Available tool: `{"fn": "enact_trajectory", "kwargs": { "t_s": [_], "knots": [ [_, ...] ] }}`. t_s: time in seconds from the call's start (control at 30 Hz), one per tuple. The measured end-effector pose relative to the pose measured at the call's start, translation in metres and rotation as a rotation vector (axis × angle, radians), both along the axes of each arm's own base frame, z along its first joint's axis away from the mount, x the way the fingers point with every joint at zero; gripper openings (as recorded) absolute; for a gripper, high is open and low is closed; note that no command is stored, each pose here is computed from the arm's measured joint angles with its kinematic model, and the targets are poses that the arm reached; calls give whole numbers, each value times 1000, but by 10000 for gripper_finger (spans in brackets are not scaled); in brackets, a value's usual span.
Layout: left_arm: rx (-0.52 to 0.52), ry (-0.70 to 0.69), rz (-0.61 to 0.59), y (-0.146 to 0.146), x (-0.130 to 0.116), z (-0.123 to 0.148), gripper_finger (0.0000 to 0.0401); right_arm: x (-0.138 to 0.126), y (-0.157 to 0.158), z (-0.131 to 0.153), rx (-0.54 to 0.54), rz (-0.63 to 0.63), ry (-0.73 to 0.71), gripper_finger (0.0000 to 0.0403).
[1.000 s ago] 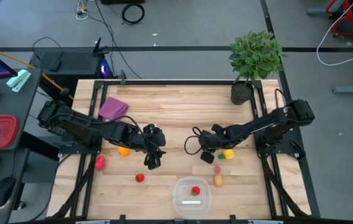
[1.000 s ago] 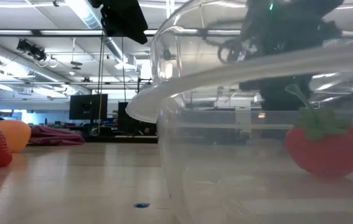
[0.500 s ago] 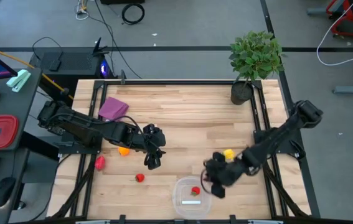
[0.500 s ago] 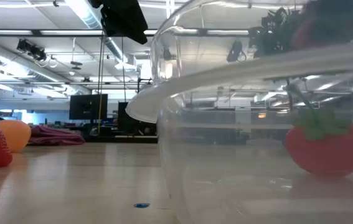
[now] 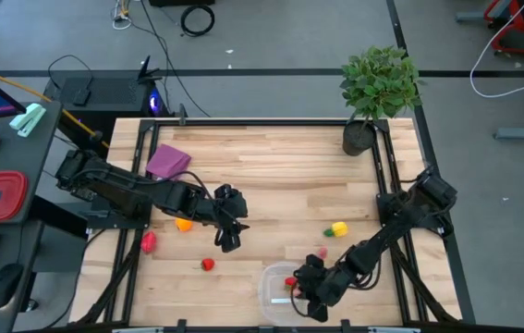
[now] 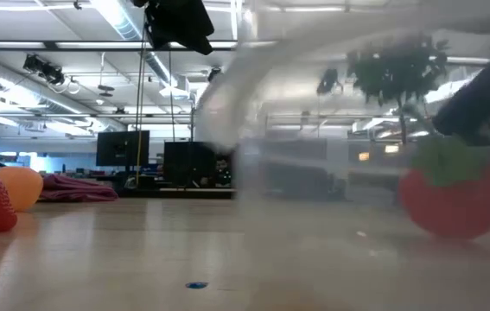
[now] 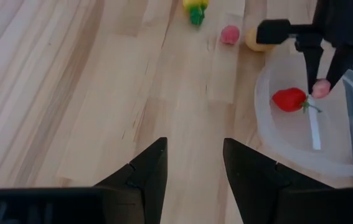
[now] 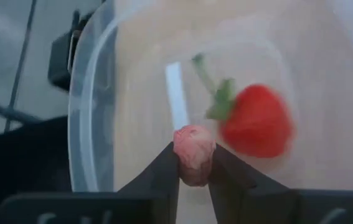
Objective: Pick and placing Produce into tupperware
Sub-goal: Put the top peach into the transparent bin, then put the peach into the transparent bin
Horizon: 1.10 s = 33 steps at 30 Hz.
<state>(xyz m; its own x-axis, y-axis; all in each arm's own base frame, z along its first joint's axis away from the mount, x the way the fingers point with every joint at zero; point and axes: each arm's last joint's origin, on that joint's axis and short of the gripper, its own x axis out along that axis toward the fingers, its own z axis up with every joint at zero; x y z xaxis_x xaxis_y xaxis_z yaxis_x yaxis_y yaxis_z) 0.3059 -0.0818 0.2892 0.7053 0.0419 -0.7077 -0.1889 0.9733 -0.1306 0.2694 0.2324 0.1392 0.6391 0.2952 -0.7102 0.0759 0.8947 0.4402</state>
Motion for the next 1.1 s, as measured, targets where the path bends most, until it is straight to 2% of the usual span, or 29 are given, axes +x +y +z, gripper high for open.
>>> {"fn": "enact_trajectory", "kwargs": {
  "t_s": [0.1, 0.23, 0.4, 0.53, 0.63, 0.73, 0.83, 0.93, 1.1],
  "knots": [
    [-1, -4, 0, 0, 0, 0, 162, 6, 7, 3, -6, 58, -4, 84],
    [-1, -4, 0, 0, 0, 0, 162, 17, 13, 20, -59, 122, -30, 110],
    [-1, -3, 0, 0, 0, 0, 162, 31, 13, 44, -138, 150, -25, 155],
    [0, -3, 0, 0, 0, 0, 162, 38, 9, 44, -165, 137, -3, 188],
    [0, -3, -1, 0, 0, 0, 162, 40, 2, 31, -192, 74, 52, 202],
    [0, -2, -1, 0, 0, 0, 162, 40, -7, 31, -226, 23, 96, 205],
    [1, -1, -1, 0, 0, 0, 162, 35, -17, 39, -299, -38, 111, 202],
    [2, 4, -2, 0, 0, 0, 162, 28, -28, 53, -318, -106, 133, 197],
    [3, 5, -3, 0, 0, 0, 162, 7, -48, 70, -342, -221, 272, 194]
  ]
}}
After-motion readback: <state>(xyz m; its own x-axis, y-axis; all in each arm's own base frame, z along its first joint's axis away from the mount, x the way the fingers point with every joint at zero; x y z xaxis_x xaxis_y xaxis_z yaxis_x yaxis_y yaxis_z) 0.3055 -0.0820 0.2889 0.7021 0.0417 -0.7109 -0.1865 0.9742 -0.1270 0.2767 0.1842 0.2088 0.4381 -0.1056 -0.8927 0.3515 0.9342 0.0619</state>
